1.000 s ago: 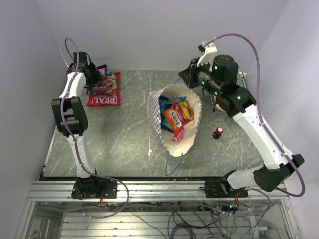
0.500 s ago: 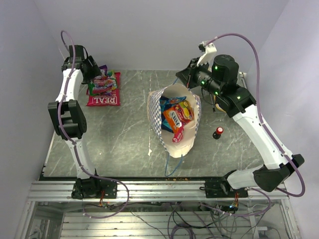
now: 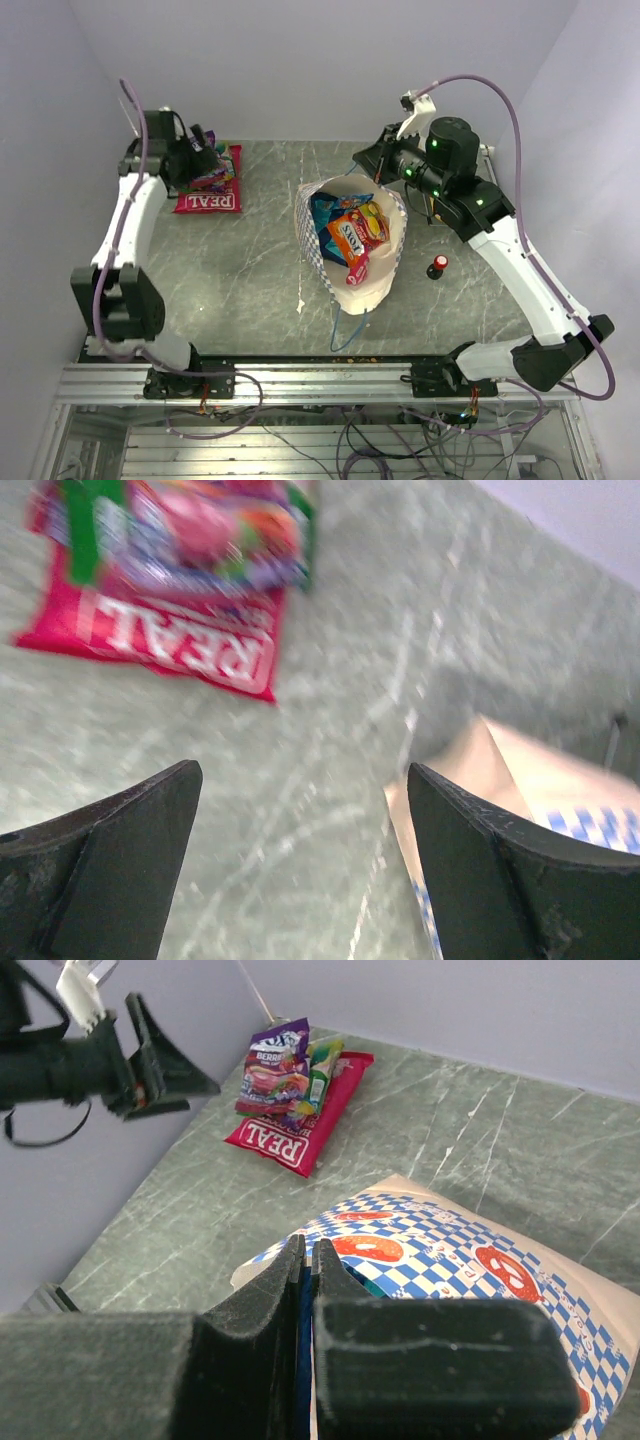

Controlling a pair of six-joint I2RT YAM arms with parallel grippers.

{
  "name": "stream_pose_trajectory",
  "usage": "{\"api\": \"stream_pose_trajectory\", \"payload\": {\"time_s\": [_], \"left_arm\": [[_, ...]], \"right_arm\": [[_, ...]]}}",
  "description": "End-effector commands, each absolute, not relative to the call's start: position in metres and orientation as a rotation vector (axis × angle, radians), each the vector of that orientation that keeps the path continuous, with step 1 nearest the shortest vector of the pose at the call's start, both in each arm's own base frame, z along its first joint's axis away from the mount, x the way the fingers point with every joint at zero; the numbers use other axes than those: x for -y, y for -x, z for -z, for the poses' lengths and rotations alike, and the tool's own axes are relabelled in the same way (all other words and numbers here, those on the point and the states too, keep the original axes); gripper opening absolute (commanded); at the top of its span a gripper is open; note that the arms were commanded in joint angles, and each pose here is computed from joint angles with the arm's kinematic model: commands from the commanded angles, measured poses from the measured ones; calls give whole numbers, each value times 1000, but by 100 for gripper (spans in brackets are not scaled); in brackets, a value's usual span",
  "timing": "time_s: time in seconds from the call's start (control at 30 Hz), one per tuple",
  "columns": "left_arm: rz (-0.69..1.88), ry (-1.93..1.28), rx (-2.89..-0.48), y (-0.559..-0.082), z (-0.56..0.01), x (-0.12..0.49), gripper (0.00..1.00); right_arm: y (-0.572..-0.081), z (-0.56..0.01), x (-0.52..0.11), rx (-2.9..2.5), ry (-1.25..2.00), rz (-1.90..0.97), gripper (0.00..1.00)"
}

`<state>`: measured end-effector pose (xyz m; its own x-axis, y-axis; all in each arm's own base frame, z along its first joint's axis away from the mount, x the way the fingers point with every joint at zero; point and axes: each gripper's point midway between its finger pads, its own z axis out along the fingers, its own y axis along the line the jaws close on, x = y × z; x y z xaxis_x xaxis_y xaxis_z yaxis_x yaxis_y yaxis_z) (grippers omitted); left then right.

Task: Take the snacks out of the paper bag
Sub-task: Take out the snack from the paper bag.

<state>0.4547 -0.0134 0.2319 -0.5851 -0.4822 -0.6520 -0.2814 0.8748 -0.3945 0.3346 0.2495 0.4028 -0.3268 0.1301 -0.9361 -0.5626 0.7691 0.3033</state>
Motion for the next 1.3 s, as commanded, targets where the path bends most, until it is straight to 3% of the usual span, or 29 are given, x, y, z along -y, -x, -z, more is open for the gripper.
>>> {"api": "stream_pose_trajectory", "payload": {"time_s": [0.0, 0.5, 0.83, 1.07, 1.27], "left_arm": [[478, 415, -2244, -401, -242, 78, 94], [925, 30, -2030, -252, -320, 187, 87], [950, -241, -1929, -236, -350, 266, 85], [853, -482, -1883, -222, -329, 337, 84], [695, -626, -1903, -241, -291, 379, 78]], "right_arm": [[-331, -410, -253, -1735, 352, -765, 0], [-335, -411, -264, -1709, 456, -763, 0], [-334, -412, -261, -1698, 433, -762, 0], [-335, -415, -261, -1695, 420, -767, 0], [-335, -416, -258, -1691, 410, -757, 0]]}}
